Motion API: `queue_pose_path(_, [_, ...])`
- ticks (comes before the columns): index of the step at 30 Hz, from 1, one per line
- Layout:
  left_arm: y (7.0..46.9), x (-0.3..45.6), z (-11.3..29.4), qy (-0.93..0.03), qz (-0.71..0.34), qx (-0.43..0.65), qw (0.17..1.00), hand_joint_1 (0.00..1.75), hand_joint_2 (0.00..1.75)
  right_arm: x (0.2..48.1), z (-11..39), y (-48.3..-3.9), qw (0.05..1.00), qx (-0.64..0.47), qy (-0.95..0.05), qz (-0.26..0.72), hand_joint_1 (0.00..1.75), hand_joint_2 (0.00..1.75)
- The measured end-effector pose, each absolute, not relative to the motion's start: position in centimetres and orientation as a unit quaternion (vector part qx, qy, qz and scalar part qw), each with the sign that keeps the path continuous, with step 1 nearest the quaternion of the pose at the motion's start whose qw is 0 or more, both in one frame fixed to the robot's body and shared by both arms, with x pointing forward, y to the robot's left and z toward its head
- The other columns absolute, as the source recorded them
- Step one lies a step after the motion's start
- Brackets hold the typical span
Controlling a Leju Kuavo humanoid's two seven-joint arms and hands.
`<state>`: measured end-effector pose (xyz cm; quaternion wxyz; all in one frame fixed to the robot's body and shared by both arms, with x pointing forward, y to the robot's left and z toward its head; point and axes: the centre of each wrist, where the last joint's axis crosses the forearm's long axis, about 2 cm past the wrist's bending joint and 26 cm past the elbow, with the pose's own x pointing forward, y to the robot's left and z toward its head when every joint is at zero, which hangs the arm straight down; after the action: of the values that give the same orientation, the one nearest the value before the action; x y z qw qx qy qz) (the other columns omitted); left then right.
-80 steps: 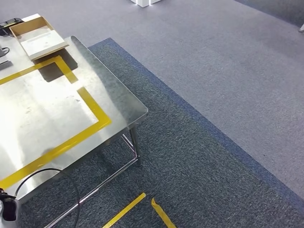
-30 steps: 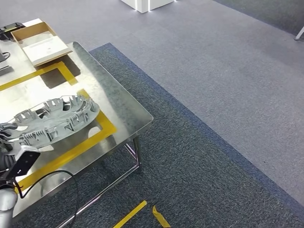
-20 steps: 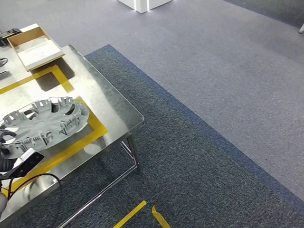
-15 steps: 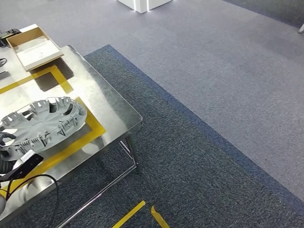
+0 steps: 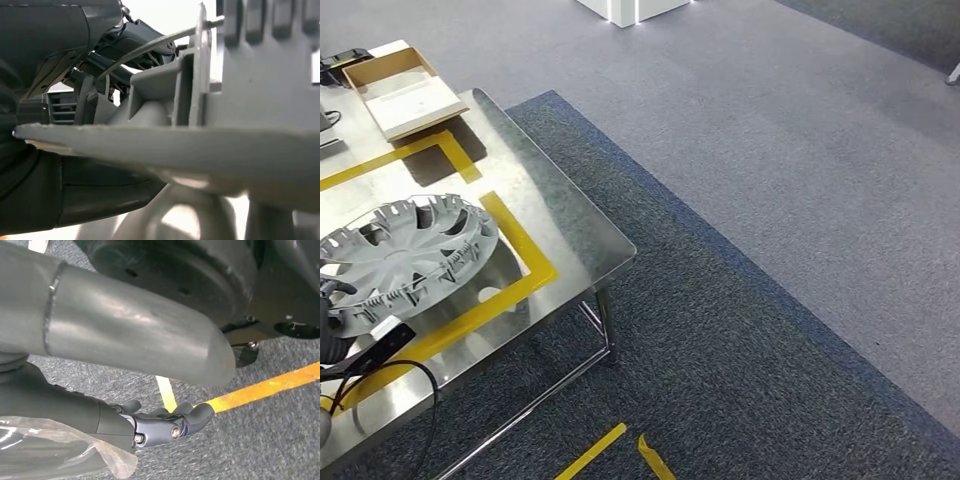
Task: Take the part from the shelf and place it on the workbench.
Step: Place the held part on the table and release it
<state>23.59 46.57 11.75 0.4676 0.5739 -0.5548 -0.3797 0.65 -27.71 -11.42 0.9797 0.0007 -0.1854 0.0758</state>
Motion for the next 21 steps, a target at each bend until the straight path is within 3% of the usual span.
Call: queue_pose_path(21, [45.69,23.45,10.82,-0.561,-0.378,0.556,0.483,1.75,1.75,0.54,-11.43,-27.82,0.98,0.0,-0.189,0.067,0.0,0.0])
